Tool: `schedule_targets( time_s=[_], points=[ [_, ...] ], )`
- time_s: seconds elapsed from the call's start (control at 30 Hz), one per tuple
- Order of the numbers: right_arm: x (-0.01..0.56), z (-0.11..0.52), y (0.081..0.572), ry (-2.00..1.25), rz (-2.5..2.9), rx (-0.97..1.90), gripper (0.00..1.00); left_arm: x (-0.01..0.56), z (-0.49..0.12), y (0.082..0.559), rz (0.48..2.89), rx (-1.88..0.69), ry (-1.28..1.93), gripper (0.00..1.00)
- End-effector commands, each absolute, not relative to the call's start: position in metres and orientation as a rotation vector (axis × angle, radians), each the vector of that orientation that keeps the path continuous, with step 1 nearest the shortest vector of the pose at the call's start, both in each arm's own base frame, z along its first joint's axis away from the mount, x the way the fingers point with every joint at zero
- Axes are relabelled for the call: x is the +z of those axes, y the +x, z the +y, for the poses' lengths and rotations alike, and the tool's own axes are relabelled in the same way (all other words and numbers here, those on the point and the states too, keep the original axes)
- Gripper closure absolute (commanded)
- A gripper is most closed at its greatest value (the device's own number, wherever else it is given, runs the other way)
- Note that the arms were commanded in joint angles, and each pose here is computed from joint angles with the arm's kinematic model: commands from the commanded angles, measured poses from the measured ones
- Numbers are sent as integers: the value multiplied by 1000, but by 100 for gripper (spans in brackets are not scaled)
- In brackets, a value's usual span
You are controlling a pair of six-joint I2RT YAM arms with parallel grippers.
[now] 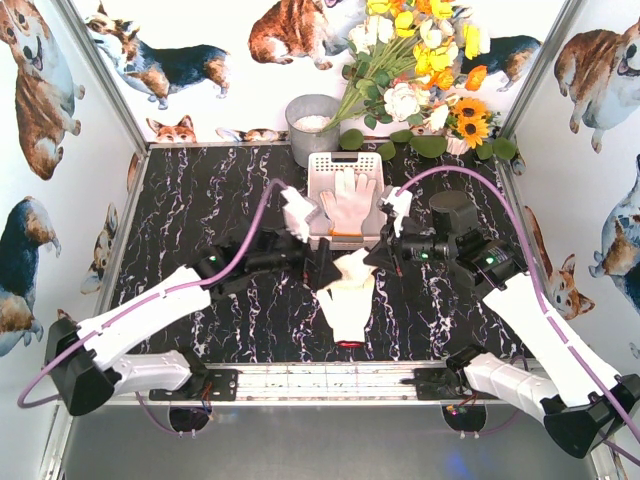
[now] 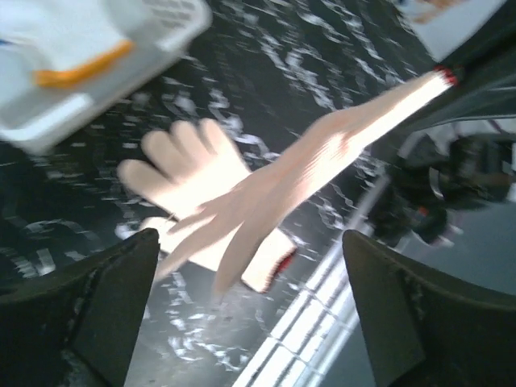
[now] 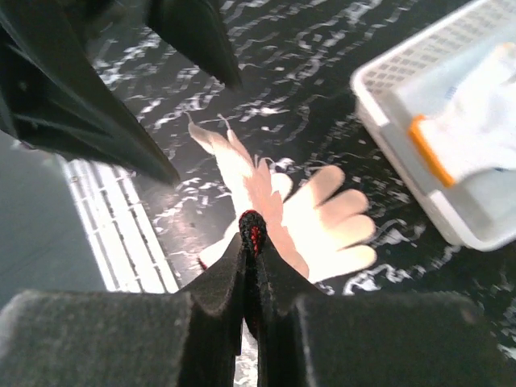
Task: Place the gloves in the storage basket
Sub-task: Pick up the glove from the center of the board, then pair the glove with the glove.
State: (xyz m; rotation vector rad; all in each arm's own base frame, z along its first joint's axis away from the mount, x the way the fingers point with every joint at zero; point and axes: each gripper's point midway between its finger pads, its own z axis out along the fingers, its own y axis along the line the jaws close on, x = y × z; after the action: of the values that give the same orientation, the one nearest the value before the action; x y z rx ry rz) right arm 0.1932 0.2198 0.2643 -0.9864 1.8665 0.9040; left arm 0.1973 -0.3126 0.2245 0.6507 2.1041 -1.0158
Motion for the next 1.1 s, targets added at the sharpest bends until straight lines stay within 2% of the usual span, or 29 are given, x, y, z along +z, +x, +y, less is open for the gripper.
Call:
schedule_targets(
  time_s=[0.0,0.23,0.57,0.83,1.07],
  points=[
    [290,199,228,-878,1812,639,100,218,-261,238,2129,-737,368,6],
    [289,183,252,-883,1801,391,100,201,-217,259,2203,-644,78,4],
    [272,189,270,-924,1798,265,100,183,-246,233,2267,-1087,-319,8],
    [251,205,285,-1001,1766,161,100,171,-248,233,2286,-1118,-441,8],
    [223,219,277,-1064,1782,148,100,172,-252,235,2248,-1199,-547,7]
  ],
)
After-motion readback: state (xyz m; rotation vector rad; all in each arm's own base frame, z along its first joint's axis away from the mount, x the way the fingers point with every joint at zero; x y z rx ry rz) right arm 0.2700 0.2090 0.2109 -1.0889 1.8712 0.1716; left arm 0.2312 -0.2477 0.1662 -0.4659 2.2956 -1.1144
